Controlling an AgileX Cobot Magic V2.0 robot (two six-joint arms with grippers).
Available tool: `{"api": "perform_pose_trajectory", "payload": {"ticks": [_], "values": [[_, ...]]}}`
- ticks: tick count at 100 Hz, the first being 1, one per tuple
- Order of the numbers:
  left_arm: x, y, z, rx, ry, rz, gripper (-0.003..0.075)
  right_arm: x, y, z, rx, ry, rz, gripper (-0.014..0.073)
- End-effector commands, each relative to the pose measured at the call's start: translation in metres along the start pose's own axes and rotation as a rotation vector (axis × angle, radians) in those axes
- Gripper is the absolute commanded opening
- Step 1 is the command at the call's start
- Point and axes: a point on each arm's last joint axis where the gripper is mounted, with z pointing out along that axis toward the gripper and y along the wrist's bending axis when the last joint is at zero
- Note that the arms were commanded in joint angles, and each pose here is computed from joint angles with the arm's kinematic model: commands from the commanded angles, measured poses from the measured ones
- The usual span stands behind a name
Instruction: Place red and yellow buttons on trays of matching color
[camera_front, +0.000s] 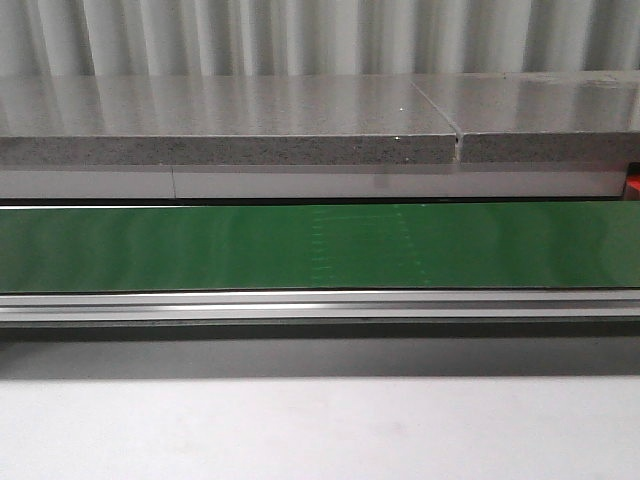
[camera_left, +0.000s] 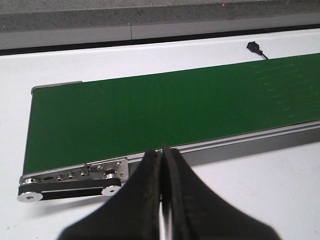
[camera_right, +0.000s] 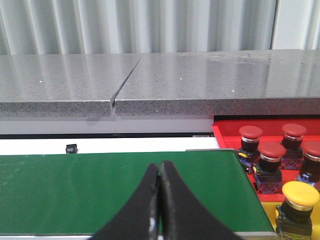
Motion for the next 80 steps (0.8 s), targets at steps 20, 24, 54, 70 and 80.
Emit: {"api": "perform_pose_trajectory", "payload": {"ticks": [20, 24, 54, 70, 80], "values": [[-0.013, -0.001, -0.004, 0.007, -0.085, -0.012, -0.002, -0.008, 0.0, -0.017, -0.003, -0.088, -0.016, -0.0086], [-0.013, -0.001, -0.004, 0.007, -0.085, -0.012, -0.002, -0.007, 0.0, -0.017, -0.001, -0.081, -0.016, -0.0086], [-0.013, -0.001, -0.004, 0.007, -0.085, -0.012, -0.002, -0.006, 0.0, -0.017, 0.0, -0.071, -0.016, -0.0087], [-0.013, -0.001, -0.004, 0.007, -0.085, -0.012, -0.002, -0.006, 0.0, -0.017, 0.0, -0.07, -0.016, -0.0087], [-0.013, -0.001, -0.004, 0.007, -0.085, -0.012, -0.002, -0.006, 0.0, -0.017, 0.0, -0.068, -0.016, -0.0087]]}}
